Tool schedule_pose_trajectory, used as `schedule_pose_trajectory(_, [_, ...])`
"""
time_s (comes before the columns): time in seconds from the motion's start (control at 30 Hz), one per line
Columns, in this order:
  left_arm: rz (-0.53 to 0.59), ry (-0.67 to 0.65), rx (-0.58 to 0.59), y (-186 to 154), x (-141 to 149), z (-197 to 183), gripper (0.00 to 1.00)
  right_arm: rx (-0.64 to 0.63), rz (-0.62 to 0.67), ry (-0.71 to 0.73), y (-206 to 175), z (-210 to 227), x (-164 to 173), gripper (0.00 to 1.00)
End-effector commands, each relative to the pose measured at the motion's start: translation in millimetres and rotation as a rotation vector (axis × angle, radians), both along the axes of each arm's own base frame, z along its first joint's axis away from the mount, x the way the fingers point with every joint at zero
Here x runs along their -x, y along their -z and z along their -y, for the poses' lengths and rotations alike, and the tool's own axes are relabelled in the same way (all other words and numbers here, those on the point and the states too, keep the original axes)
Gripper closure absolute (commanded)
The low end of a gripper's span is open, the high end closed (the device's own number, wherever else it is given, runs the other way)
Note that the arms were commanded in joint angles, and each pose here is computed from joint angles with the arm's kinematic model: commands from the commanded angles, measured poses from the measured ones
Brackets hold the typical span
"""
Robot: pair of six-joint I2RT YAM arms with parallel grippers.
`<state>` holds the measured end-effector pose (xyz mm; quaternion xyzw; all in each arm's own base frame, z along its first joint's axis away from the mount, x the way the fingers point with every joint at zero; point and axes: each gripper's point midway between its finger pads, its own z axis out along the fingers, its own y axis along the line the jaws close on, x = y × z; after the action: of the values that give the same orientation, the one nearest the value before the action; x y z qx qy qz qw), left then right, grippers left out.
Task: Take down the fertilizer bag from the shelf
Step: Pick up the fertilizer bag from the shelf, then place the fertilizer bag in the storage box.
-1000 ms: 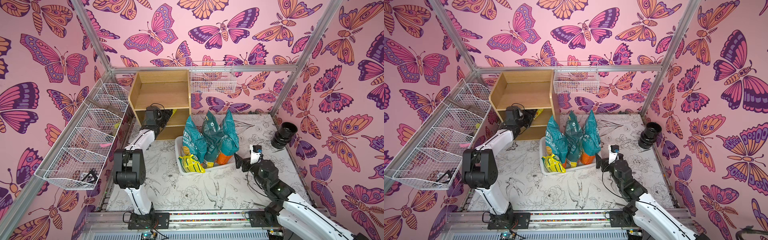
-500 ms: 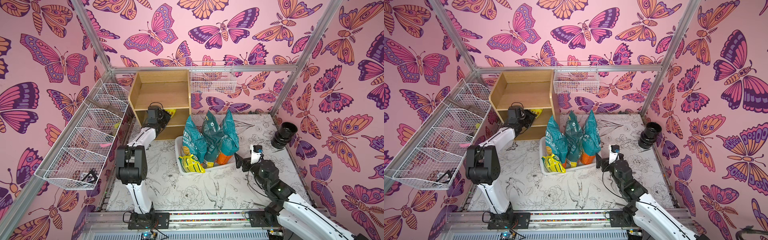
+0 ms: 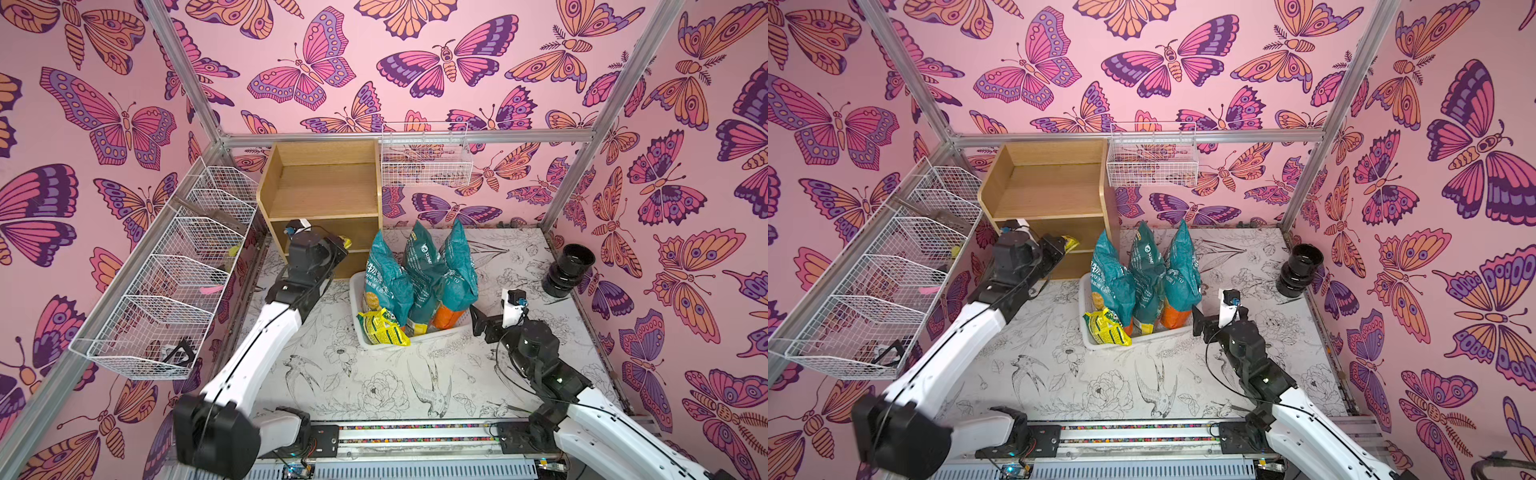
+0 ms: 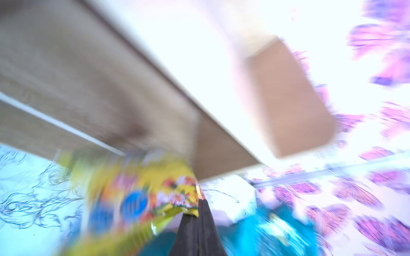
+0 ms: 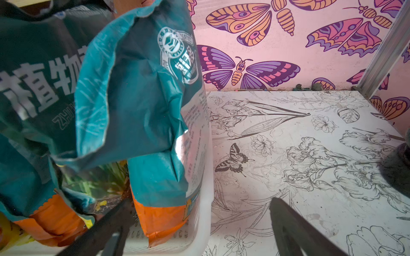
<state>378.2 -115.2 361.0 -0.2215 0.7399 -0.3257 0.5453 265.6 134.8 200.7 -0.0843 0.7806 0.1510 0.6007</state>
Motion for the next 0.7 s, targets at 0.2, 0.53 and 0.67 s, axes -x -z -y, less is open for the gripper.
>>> schedule_pose_trajectory(0.2, [0.149,0.030,-0.179,-49,67,11,1.00,-0.005,0.023,0.014,-7,5,2,0.01])
schedule_pose_trajectory(0.53, [0.172,0.329,-0.277,-51,103,88,1.00,-0.010,0.021,0.014,-7,6,4,0.01])
schedule_pose_trajectory(0.67, [0.169,0.377,-0.299,-42,121,112,1.00,-0.011,0.023,0.019,-7,7,4,0.01])
